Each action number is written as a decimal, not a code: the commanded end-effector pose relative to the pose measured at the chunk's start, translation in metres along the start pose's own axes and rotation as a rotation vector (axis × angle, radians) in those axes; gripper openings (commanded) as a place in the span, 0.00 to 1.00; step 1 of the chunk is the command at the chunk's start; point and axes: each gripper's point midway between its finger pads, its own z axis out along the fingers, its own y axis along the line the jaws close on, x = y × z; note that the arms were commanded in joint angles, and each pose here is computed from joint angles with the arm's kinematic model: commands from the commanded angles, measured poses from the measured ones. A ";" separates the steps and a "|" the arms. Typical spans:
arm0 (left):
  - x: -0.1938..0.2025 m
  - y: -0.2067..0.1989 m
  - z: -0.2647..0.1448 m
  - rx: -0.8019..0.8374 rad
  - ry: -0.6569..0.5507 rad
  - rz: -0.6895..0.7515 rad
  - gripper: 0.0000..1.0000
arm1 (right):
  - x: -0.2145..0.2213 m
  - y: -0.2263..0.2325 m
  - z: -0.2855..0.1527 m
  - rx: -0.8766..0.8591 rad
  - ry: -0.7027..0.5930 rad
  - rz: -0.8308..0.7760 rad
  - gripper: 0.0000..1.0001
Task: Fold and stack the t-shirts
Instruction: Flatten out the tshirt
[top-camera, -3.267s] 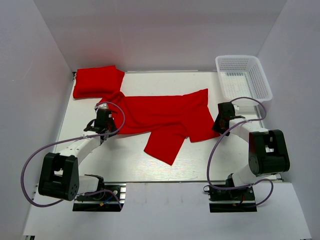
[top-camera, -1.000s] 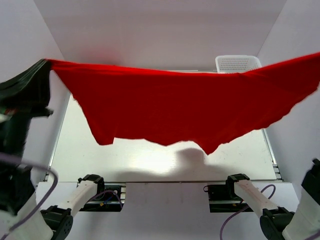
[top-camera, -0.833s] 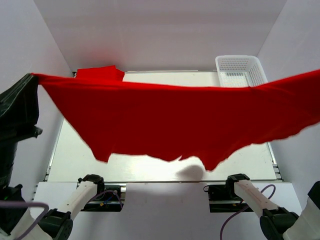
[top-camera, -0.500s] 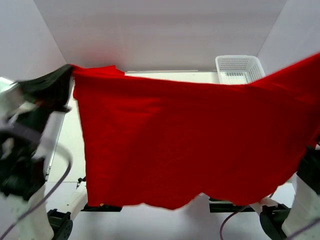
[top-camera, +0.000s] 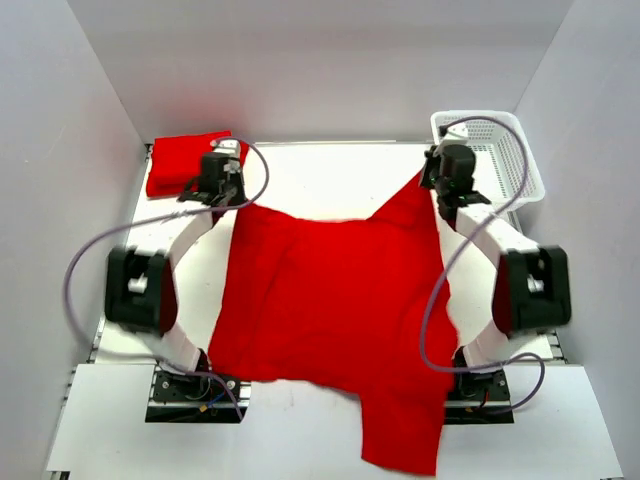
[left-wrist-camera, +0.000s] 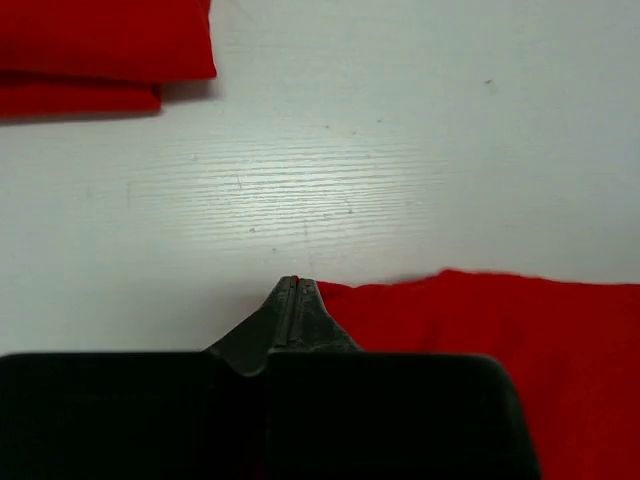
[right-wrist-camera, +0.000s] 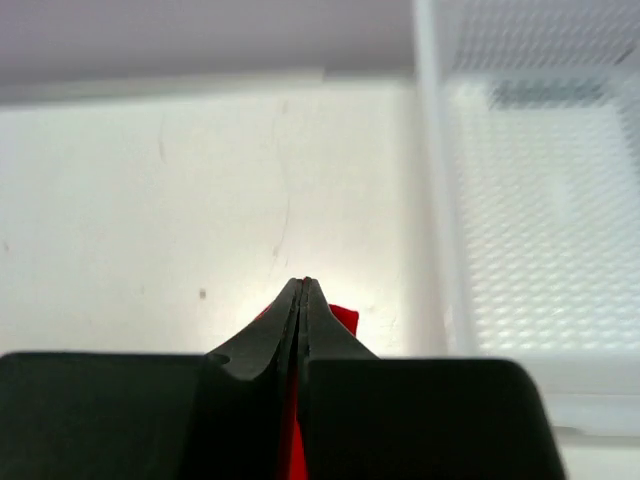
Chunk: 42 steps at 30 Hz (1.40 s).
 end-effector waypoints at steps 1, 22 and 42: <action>-0.031 0.006 0.032 -0.020 -0.076 0.024 0.00 | -0.030 0.026 0.024 -0.098 -0.079 0.072 0.00; -0.029 0.034 0.113 0.055 -0.004 0.030 0.00 | 0.014 0.021 0.050 -0.033 0.171 0.099 0.00; 0.005 0.062 0.032 -0.081 0.046 0.026 0.00 | 0.074 0.012 -0.130 0.041 0.530 0.310 0.00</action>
